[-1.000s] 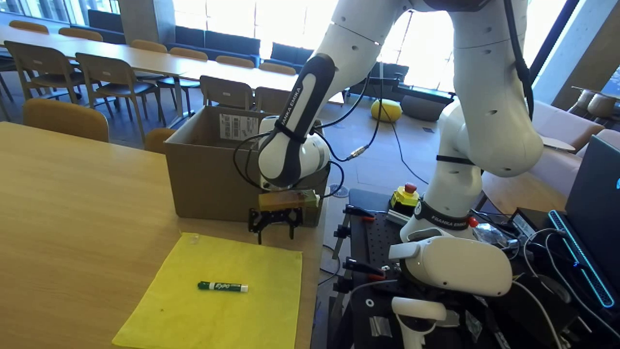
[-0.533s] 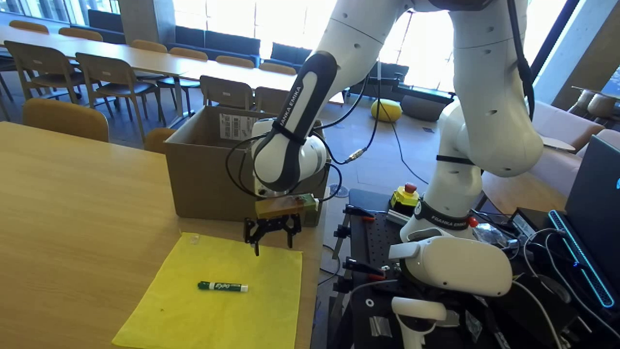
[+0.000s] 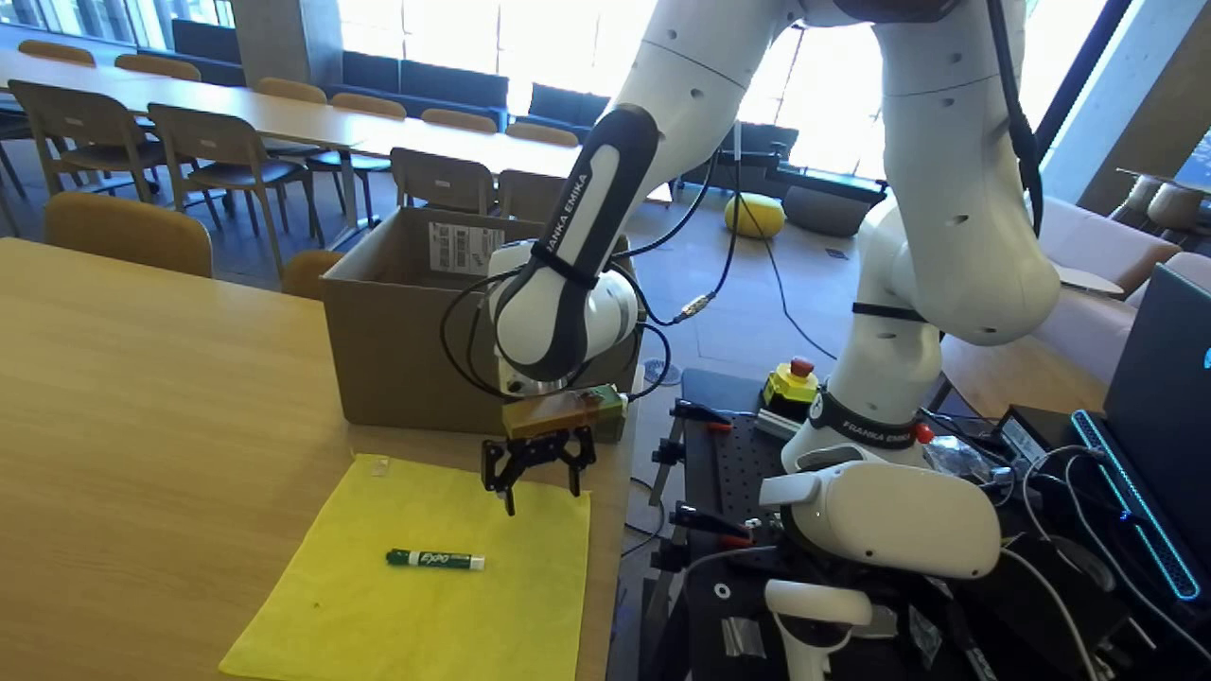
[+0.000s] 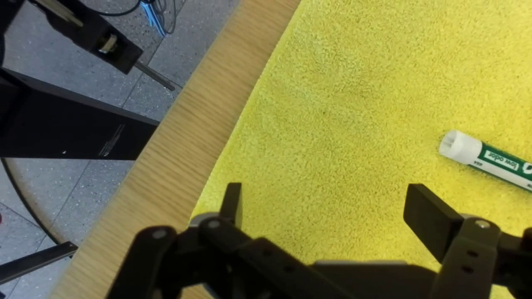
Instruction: Put the marker on the towel then put it inside the box
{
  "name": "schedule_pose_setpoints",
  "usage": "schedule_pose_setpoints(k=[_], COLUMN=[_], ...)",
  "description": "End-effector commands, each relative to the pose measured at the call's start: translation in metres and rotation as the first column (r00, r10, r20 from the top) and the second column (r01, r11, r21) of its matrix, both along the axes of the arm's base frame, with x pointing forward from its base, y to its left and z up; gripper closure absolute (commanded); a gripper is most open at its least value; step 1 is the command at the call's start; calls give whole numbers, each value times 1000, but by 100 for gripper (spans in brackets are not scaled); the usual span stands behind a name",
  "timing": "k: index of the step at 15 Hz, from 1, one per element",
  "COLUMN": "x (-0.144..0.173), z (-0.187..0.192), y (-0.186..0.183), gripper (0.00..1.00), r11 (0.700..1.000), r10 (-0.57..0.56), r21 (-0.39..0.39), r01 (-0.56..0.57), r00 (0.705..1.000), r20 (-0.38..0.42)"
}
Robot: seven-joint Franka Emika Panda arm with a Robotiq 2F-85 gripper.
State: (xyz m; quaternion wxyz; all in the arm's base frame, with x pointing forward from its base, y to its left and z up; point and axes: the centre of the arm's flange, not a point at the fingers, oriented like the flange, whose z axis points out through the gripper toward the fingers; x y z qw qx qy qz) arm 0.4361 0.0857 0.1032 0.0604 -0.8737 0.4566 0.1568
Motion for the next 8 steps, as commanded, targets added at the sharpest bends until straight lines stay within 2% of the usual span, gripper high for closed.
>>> schedule_pose_setpoints(k=[1, 8], x=[4, -3], z=[-15, -37], y=[2, 5], gripper=[0, 0], r11=[999, 997], r10=[13, 14], r21=[45, 73], r01=[-12, -8], r00=[1000, 996], r20=[-28, -92])
